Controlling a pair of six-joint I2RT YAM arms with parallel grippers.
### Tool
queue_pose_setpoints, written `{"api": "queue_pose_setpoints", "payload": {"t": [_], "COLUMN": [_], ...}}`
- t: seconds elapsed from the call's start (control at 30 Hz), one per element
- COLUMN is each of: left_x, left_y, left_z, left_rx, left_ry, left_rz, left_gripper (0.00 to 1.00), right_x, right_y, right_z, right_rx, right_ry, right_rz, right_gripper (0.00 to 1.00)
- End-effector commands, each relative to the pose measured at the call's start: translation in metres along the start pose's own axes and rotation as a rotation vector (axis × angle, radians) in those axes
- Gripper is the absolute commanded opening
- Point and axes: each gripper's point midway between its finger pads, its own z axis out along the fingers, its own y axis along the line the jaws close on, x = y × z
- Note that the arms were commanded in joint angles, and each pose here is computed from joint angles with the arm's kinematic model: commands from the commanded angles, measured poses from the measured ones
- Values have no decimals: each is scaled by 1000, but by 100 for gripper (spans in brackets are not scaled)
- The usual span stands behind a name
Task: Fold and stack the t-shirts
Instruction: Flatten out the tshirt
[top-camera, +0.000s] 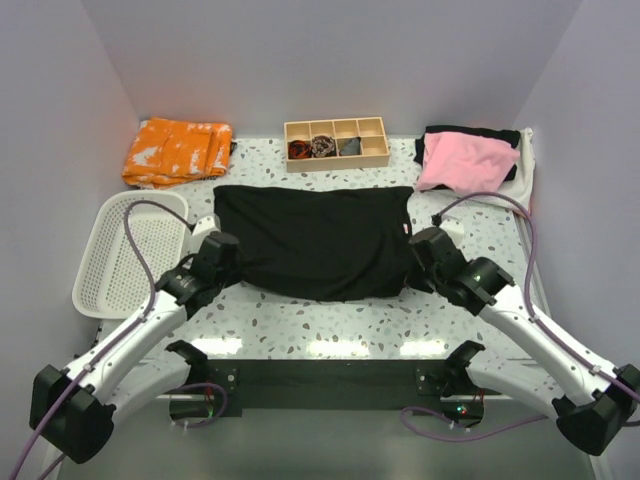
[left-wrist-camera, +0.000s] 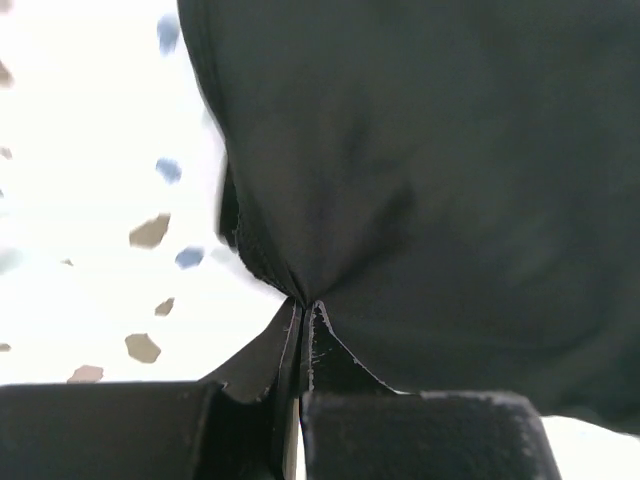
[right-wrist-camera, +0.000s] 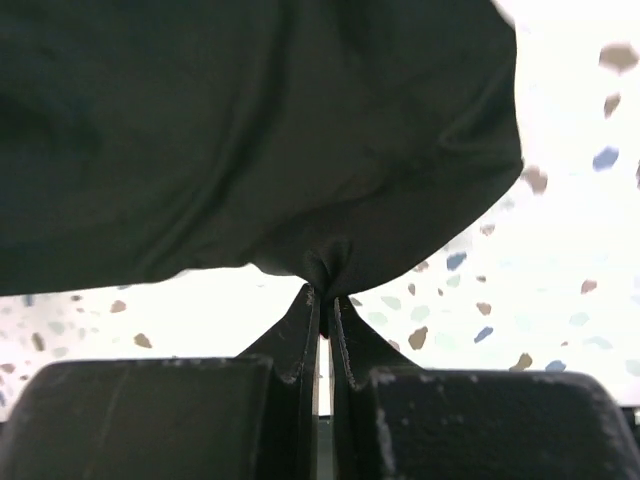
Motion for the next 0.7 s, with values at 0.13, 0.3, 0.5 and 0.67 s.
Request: {"api": "queue_pose_setpoints", "payload": {"t": [0.13, 0.3, 0.5, 0.67], "left_x": [-79, -100, -95, -138], "left_y": [-16, -13, -4, -7], "left_z": [-56, -72, -69, -102], "left_rx": [12, -11, -89, -53], "left_ry": [-180, -246, -193, -364], "left_rz": [7, 4, 37, 30], "left_gripper": [0, 0, 0, 0], "right_x": [-68, -100, -106, -133], "right_y": [16, 16, 23, 14], "right_z": [-49, -78, -83, -103], "right_rx": [-77, -93, -109, -61], "right_ry": [-214, -335, -343, -452], "right_rz": [-141, -134, -144, -166], "right_gripper": [0, 0, 0, 0]}}
